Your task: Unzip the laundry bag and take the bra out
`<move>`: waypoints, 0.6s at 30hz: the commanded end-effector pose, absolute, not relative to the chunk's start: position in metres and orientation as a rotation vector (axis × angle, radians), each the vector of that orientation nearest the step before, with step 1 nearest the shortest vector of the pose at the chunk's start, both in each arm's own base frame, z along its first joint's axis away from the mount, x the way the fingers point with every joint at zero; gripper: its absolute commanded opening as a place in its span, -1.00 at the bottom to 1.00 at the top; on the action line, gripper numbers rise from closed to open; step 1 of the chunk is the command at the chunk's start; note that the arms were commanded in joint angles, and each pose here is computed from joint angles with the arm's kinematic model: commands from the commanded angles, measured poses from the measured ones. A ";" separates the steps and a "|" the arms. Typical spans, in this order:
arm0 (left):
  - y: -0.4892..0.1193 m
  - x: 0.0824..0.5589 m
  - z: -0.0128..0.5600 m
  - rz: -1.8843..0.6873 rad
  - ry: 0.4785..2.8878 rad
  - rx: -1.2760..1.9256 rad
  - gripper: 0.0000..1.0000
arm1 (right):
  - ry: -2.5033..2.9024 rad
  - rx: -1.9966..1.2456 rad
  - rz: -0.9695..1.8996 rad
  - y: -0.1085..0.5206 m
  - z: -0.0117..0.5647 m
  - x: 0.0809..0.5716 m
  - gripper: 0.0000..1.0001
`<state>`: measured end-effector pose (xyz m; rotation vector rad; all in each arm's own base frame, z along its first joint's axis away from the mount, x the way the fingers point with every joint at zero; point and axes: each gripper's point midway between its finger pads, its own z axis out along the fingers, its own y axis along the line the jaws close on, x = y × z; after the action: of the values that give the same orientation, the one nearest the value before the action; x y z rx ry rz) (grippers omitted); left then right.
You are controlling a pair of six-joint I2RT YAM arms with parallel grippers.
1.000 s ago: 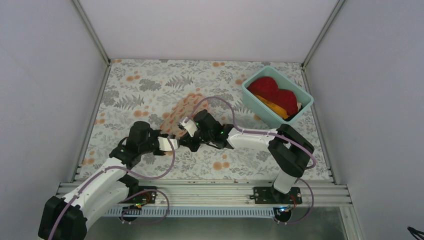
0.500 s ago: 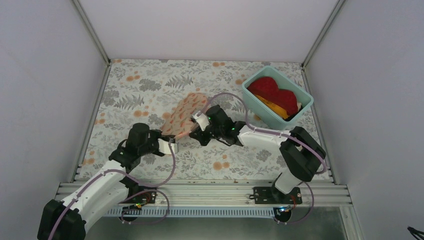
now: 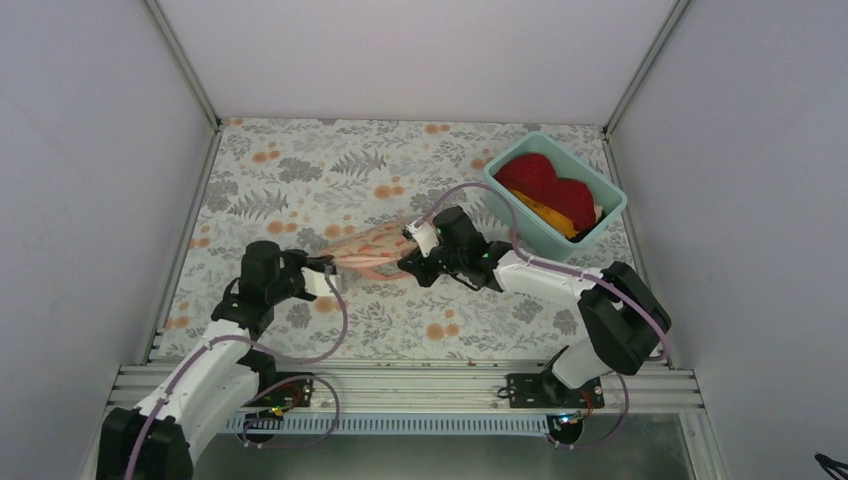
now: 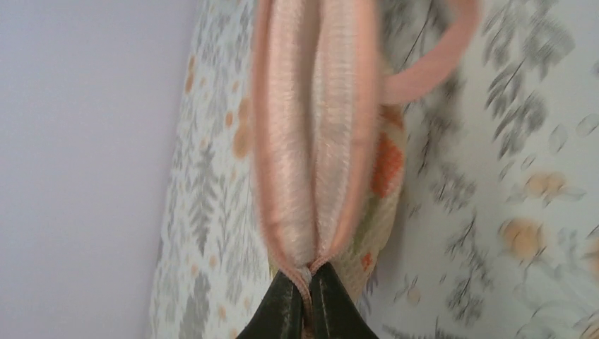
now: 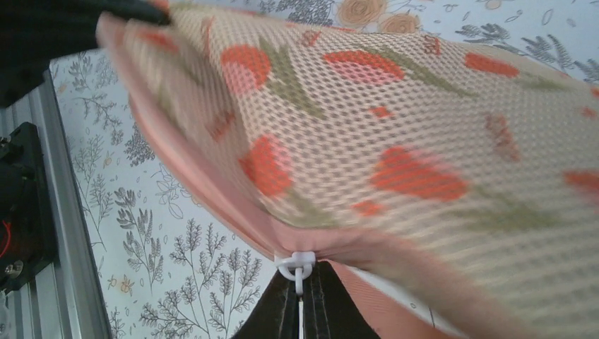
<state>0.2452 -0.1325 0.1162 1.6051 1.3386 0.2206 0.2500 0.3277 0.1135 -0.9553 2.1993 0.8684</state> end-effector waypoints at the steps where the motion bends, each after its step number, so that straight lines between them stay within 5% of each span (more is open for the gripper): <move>1: -0.097 0.264 0.105 0.318 1.446 1.565 -0.95 | 2.220 -1.011 0.857 0.335 0.099 0.236 -0.93; 3: -0.097 0.258 0.098 0.299 1.439 1.612 -0.87 | 2.196 -1.047 0.894 0.350 0.100 0.228 -0.93; 6: -0.107 0.241 0.095 0.188 1.416 1.691 0.24 | 2.165 -1.070 0.976 0.371 0.105 0.220 -0.92; 8: -0.116 0.224 0.095 0.093 1.378 1.760 0.67 | 2.151 -1.076 1.026 0.383 0.109 0.217 -0.93; 13: -0.141 0.200 0.126 -0.082 1.294 1.727 0.91 | 2.113 -1.089 1.113 0.400 0.120 0.211 -0.93; 18: -0.173 0.198 0.128 -0.163 1.395 1.615 0.75 | 2.092 -1.108 1.136 0.404 0.125 0.206 -0.92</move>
<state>0.2058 -0.1482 0.1249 1.7038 1.3120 -0.0228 0.2090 0.3877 0.1014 -1.0939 2.1825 1.0536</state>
